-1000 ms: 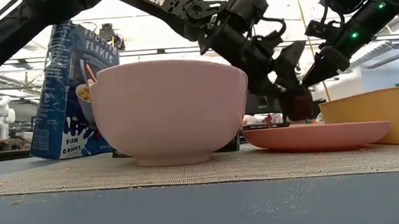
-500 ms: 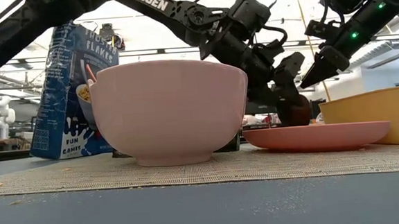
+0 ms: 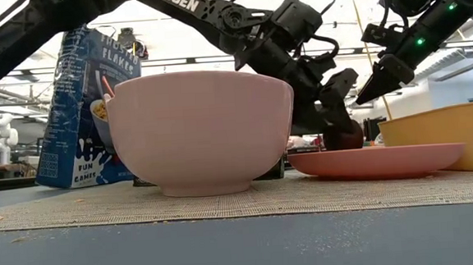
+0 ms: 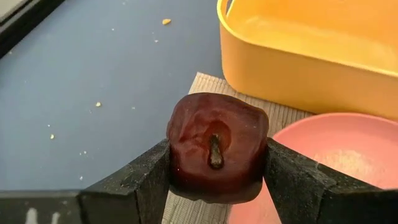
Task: Arrange a breakfast setting
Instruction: Put the apple on the top right of the gray mat, then put the orange spoon on the left of the gray mat
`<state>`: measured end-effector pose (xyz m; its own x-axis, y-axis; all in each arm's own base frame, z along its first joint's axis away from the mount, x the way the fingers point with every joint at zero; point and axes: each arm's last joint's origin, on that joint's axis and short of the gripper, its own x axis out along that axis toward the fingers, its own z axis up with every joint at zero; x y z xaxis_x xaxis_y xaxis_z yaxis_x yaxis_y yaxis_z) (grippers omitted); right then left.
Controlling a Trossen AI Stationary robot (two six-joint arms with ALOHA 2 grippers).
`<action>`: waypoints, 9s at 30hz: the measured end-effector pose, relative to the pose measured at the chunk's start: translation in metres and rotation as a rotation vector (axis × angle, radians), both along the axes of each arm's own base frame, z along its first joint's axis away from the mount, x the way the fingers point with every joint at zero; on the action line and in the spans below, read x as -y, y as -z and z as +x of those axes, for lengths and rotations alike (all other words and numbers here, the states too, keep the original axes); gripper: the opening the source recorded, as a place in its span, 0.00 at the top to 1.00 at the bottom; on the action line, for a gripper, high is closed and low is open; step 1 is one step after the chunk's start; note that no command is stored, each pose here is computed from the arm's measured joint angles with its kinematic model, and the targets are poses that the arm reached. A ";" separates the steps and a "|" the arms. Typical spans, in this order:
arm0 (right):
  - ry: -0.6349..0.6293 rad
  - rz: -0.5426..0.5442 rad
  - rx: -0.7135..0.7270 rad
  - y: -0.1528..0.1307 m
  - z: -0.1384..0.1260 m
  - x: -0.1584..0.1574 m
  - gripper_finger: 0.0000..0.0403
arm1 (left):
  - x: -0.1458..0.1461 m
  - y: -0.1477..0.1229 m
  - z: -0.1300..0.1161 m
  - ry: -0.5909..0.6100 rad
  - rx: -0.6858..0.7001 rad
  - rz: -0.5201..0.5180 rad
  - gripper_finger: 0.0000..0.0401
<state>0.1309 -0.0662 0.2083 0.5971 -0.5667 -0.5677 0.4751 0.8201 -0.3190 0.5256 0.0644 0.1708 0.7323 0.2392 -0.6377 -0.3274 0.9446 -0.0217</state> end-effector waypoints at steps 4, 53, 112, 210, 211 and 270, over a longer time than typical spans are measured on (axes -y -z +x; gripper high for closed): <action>0.000 0.000 0.000 0.000 0.000 0.000 0.19 | 0.000 0.001 -0.001 0.013 -0.018 -0.015 0.42; -0.002 -0.001 -0.003 0.000 0.000 0.000 0.19 | 0.005 0.000 0.001 0.026 0.025 -0.131 0.40; 0.000 0.000 -0.002 0.000 0.000 0.000 0.19 | -0.005 -0.073 -0.008 0.036 0.250 -0.077 0.21; -0.001 -0.001 0.004 0.000 0.001 0.000 0.19 | 0.019 -0.156 -0.236 -0.422 -0.667 -0.485 0.21; -0.001 -0.001 0.005 0.000 0.001 0.000 0.19 | 0.019 -0.157 -0.236 -0.409 -0.662 -0.476 0.21; -0.001 -0.001 0.004 0.000 0.001 0.000 0.19 | 0.027 -0.099 -0.244 -0.383 -0.834 -0.530 0.56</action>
